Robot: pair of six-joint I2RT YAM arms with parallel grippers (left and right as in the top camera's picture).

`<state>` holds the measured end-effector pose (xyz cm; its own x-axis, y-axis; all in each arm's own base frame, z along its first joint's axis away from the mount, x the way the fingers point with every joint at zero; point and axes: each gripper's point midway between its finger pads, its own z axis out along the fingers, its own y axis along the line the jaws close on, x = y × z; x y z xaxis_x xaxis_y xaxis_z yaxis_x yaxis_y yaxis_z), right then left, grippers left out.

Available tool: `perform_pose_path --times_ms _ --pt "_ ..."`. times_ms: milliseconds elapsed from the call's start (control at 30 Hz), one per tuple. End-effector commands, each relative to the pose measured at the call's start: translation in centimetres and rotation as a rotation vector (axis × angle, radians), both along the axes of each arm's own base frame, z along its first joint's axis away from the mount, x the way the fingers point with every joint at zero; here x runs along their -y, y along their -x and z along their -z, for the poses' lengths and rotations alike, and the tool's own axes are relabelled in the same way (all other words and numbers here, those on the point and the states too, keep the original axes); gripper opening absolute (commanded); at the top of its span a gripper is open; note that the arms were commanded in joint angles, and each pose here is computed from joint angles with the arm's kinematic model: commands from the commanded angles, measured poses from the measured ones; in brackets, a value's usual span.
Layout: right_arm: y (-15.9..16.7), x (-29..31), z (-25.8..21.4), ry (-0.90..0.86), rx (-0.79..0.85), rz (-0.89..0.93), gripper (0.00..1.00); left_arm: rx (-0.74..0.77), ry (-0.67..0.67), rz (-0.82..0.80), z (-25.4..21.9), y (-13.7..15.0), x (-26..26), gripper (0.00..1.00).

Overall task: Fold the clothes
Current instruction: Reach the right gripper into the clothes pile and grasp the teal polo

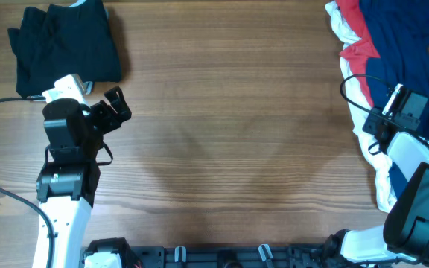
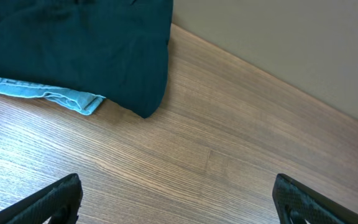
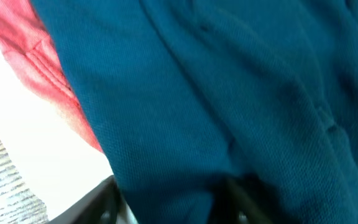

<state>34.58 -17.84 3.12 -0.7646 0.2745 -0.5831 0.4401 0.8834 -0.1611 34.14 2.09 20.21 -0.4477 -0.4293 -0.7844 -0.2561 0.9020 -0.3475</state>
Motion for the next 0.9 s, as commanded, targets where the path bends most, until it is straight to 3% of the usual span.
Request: perform_pose_path --times_ms 0,167,367,533,600,633,800,867 --pt "-0.3 0.1 0.0 -0.007 -0.003 -0.004 0.37 0.029 -0.025 0.002 -1.2 -0.3 -0.1 0.96" --pt "-0.6 0.2 -0.5 0.001 0.016 -0.004 0.2 0.03 -0.025 0.002 -1.3 -0.3 -0.1 0.95" --pt "-1.2 0.4 -4.1 0.039 0.104 -0.004 0.17 0.04 -0.026 0.001 -1.5 -0.4 -0.1 0.95" --pt "-1.1 0.4 -4.3 0.038 0.104 -0.004 0.18 0.041 -0.026 0.002 -1.5 -0.4 -0.1 0.94" --pt "-1.0 0.3 -4.2 0.036 0.1 -0.005 0.05 0.041 -0.026 0.002 -1.5 -0.4 -0.1 0.94" --pt "-1.0 0.3 -4.2 0.033 0.1 -0.008 0.04 0.041 -0.026 0.002 -1.5 -0.4 -0.1 0.94" --pt "-1.7 -1.4 -4.0 -0.042 0.125 -0.079 0.04 0.041 -0.026 0.002 -1.5 -0.4 -0.1 0.93" --pt "-2.8 -4.1 -4.7 -0.11 0.167 -0.228 0.04 0.041 -0.026 0.001 -1.5 -0.4 -0.2 0.93"
